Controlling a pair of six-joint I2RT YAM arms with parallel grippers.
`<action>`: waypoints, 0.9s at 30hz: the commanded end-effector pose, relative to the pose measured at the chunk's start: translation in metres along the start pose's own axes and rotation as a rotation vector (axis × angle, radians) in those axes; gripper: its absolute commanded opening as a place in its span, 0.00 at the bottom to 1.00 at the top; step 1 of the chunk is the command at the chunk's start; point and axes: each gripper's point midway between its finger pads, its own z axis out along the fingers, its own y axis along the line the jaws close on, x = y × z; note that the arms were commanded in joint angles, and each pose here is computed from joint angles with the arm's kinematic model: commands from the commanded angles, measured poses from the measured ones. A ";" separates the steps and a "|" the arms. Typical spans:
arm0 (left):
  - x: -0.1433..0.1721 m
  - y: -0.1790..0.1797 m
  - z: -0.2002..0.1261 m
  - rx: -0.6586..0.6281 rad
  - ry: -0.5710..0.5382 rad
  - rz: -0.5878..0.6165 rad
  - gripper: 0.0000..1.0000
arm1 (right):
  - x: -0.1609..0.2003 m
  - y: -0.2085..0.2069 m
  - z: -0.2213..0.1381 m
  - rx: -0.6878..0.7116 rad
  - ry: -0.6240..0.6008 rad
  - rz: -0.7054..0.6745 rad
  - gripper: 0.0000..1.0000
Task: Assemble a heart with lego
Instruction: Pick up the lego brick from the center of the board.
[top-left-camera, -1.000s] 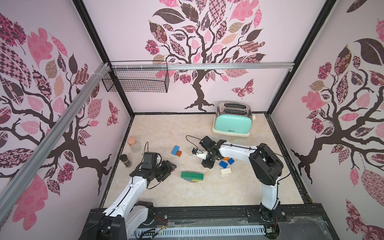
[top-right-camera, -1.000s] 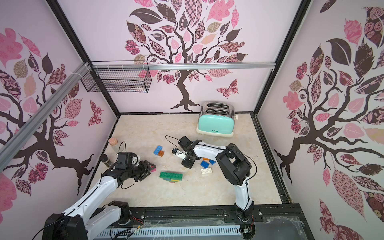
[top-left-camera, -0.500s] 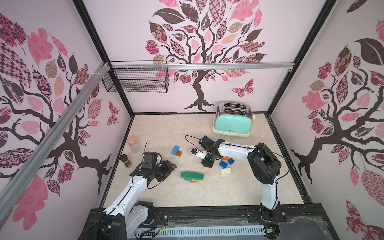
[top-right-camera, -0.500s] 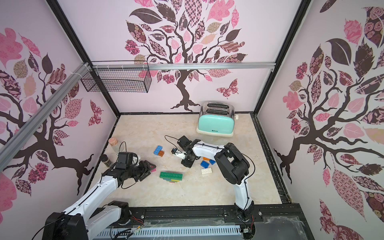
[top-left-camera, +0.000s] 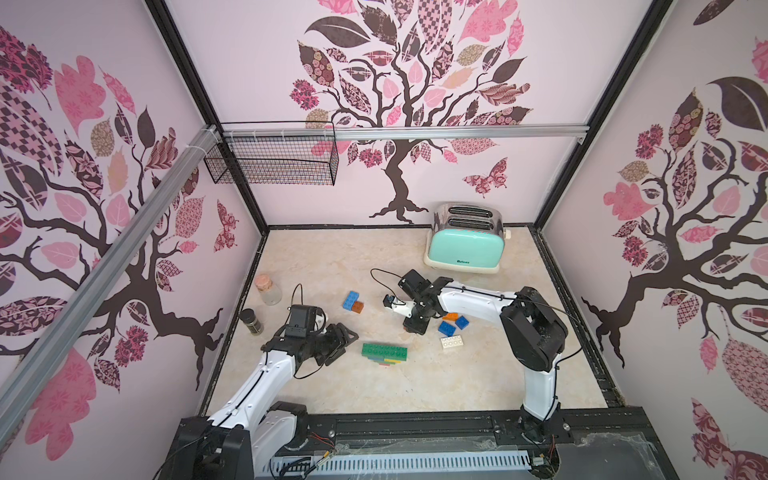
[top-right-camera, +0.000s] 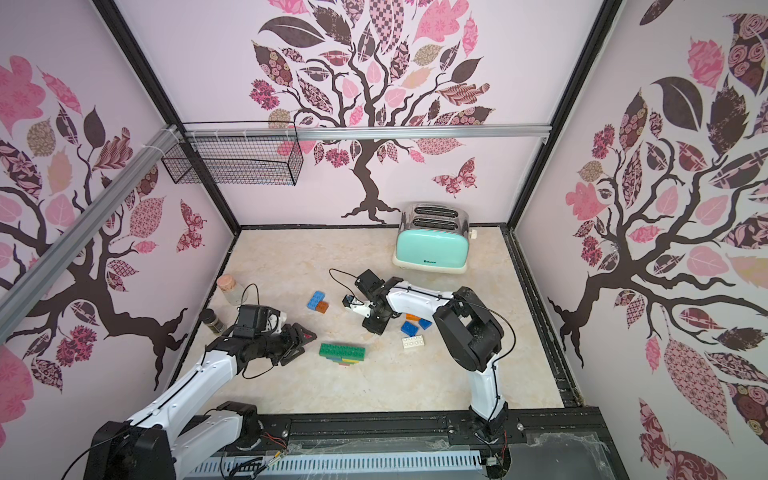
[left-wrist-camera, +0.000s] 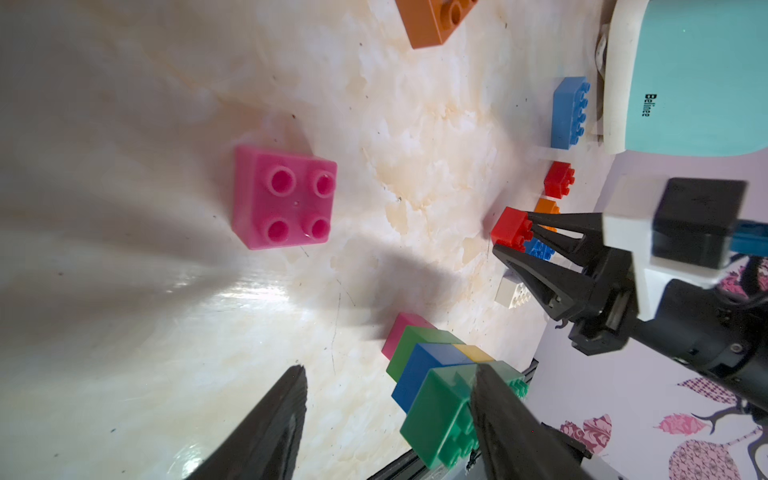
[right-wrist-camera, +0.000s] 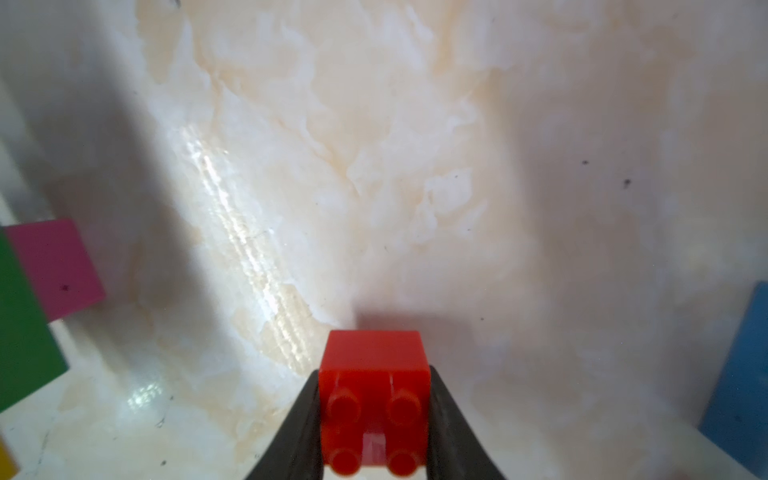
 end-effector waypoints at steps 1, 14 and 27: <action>0.011 -0.015 0.002 0.056 0.047 0.065 0.67 | -0.024 0.001 -0.042 0.015 -0.094 -0.035 0.33; 0.041 -0.035 0.021 0.139 0.132 0.144 0.70 | -0.039 0.060 -0.101 -0.066 -0.206 -0.141 0.33; 0.053 -0.021 0.036 0.098 0.168 0.158 0.64 | -0.036 0.103 -0.083 -0.159 -0.144 -0.198 0.33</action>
